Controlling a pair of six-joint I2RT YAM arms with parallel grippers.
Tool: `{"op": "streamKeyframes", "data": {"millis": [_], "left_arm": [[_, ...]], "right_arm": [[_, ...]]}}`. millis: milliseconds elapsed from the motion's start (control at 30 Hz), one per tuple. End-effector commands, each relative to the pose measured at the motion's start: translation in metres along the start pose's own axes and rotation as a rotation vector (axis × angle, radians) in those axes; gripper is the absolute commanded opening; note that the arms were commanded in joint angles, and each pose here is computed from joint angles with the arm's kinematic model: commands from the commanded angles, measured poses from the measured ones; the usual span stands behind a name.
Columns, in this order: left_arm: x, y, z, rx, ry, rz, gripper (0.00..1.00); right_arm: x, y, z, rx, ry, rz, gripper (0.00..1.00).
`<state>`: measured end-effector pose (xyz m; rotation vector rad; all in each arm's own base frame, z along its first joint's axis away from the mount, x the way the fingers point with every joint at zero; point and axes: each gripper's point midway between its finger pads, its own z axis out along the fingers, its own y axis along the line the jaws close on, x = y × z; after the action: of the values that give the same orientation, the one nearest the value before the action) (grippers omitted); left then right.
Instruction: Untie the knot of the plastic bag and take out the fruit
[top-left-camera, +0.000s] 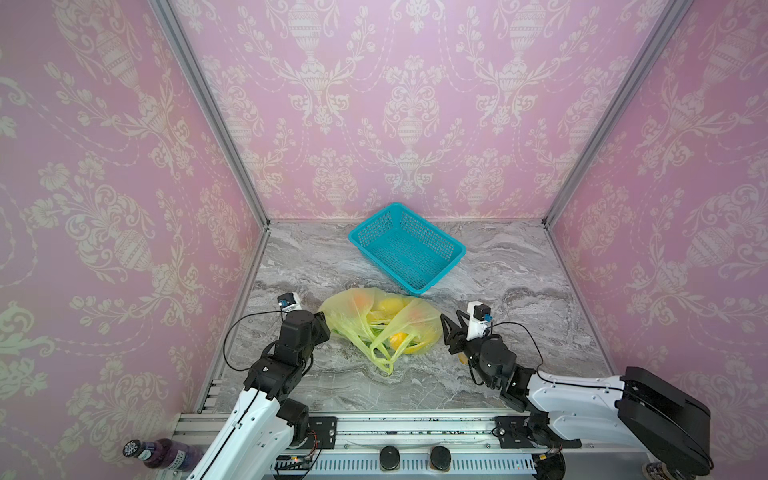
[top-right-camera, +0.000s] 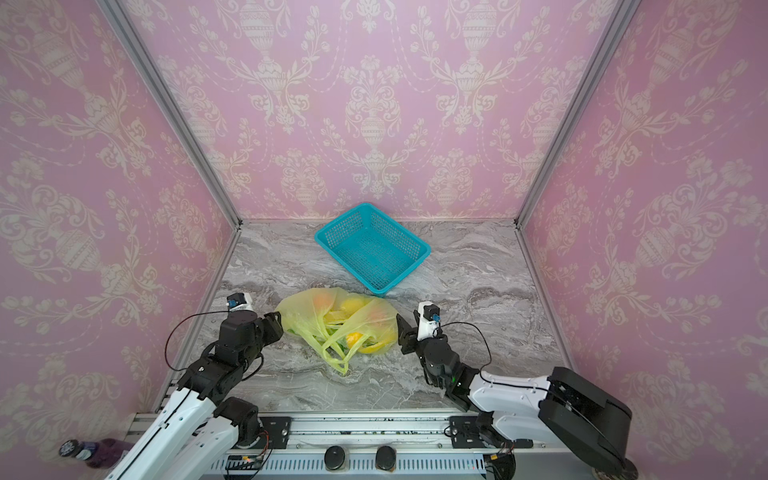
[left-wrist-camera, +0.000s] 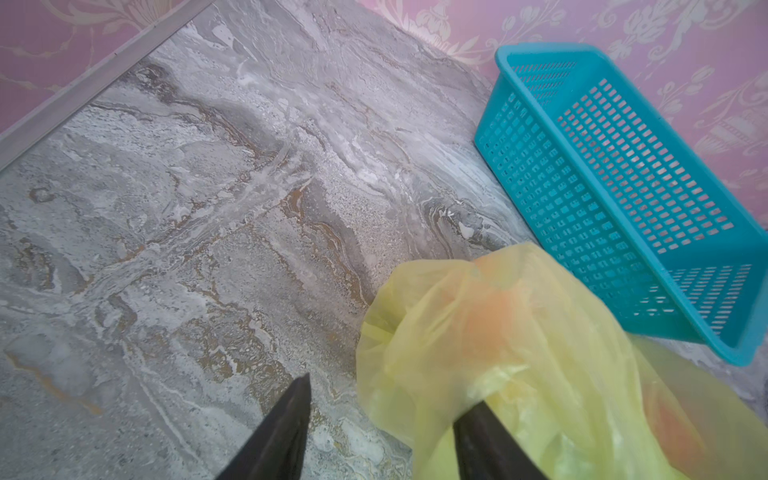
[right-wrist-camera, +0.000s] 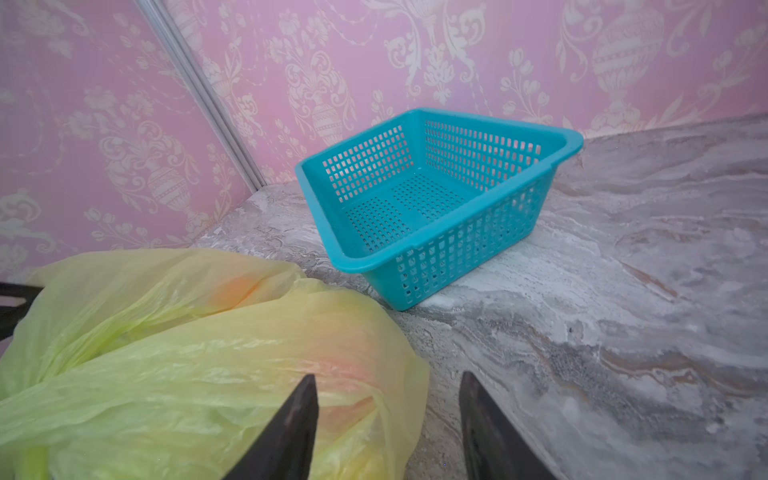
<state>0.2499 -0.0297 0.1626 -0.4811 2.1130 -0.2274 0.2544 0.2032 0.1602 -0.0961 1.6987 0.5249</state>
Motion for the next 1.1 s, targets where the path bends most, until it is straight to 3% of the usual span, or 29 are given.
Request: {"op": "streamKeyframes", "data": {"millis": [0, 167, 267, 633, 867, 967, 1067], "left_arm": [[-0.021, -0.002, -0.019, -0.01, -0.027, 0.061, 0.67], [-0.03, -0.005, -0.038, 0.012, -0.044, 0.063, 0.72], [-0.028, -0.007, -0.043, 0.039, -0.034, 0.05, 0.72], [-0.016, -0.016, -0.032, 0.078, 0.02, 0.054, 0.72], [-0.008, -0.025, -0.03, 0.137, 0.042, 0.074, 0.75], [-0.003, -0.035, -0.032, 0.195, 0.043, 0.096, 0.83], [0.004, -0.041, -0.032, 0.223, 0.038, 0.131, 0.87]], "right_arm": [[-0.004, 0.025, -0.011, -0.091, 0.009, -0.202, 0.66], [-0.006, 0.085, -0.031, -0.352, 0.088, -0.384, 0.68], [0.001, 0.103, -0.035, -0.416, 0.155, -0.467, 0.69], [0.03, 0.129, 0.01, -0.317, 0.389, -0.648, 0.74], [0.035, 0.131, 0.051, -0.151, 0.408, -0.729, 0.75], [0.023, 0.125, 0.066, -0.063, 0.386, -0.699, 0.59], [0.012, 0.116, 0.074, -0.041, 0.382, -0.602, 0.3]]}}
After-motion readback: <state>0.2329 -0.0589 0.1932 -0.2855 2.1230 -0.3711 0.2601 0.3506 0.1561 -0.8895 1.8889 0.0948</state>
